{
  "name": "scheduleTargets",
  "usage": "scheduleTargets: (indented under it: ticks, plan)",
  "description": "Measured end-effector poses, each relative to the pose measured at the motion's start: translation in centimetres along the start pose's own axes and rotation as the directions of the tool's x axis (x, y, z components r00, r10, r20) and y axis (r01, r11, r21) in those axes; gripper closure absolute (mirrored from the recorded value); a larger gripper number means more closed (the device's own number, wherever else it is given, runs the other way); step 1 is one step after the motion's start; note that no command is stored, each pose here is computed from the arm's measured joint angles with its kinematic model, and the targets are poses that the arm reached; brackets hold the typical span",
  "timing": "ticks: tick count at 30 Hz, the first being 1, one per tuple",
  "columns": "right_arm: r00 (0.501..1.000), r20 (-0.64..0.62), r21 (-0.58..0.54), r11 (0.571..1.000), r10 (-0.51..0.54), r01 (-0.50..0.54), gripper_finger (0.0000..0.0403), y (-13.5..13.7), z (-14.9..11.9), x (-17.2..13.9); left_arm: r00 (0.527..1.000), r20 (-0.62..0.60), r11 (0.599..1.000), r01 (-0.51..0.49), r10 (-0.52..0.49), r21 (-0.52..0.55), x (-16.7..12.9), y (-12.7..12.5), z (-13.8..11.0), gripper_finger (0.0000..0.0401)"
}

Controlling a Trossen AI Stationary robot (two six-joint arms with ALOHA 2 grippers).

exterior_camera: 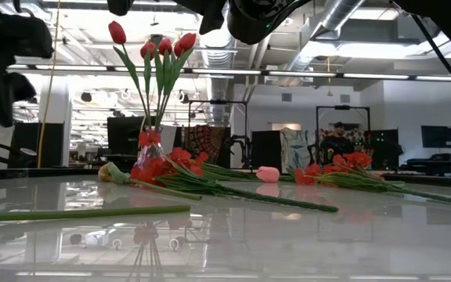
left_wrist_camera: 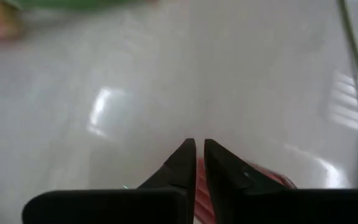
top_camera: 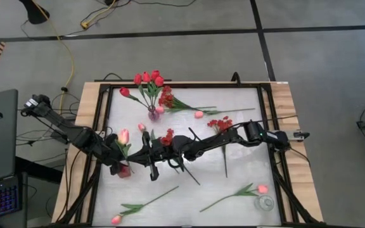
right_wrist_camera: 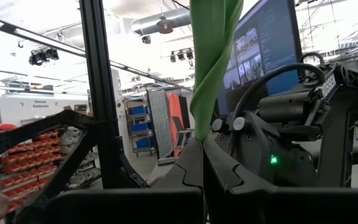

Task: Sort flowers into vase by color
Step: Put the pink tulip into the red vase

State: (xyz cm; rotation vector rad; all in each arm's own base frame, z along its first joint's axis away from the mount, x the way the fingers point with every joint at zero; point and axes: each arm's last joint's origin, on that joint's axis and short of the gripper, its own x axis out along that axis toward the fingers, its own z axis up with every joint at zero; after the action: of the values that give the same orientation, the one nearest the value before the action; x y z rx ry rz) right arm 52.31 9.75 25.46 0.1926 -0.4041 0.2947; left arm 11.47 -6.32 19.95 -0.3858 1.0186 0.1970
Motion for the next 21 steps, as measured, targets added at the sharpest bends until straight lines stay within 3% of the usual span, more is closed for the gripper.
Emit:
scheduleTargets:
  ticks: [7, 10, 15, 17, 21]
  plan:
    - [1.000, 0.032, -0.010, 1.000, 0.000, 0.000, 0.0382, 0.0, 0.3, 0.0, 0.958, 0.201, 0.978, -0.209, 0.205, -0.001, -2.5, 0.3, 1.6, 0.0399]
    - [0.998, 0.058, -0.037, 0.999, -0.012, 0.015, 0.0382, 0.1, 0.6, 0.0, 0.895, 0.312, 0.943, -0.332, 0.319, -0.013, -4.3, 0.6, 2.5, 0.0400]
    - [0.994, 0.097, -0.041, 0.997, -0.059, 0.063, 0.0382, -0.1, -0.8, 0.1, 0.748, 0.434, 0.850, -0.518, 0.503, -0.093, -6.7, 1.8, 3.5, 0.0400]
    - [0.992, 0.116, -0.029, 0.998, -0.056, 0.060, 0.0382, -0.3, -2.2, 0.4, 0.719, 0.434, 0.828, -0.545, 0.542, -0.131, -7.1, 2.5, 3.7, 0.0400]
    - [0.985, 0.166, -0.025, 0.998, -0.048, 0.052, 0.0382, -0.7, -3.7, 1.4, 0.704, 0.437, 0.825, -0.521, 0.560, -0.219, -7.9, 3.8, 3.6, 0.0400]
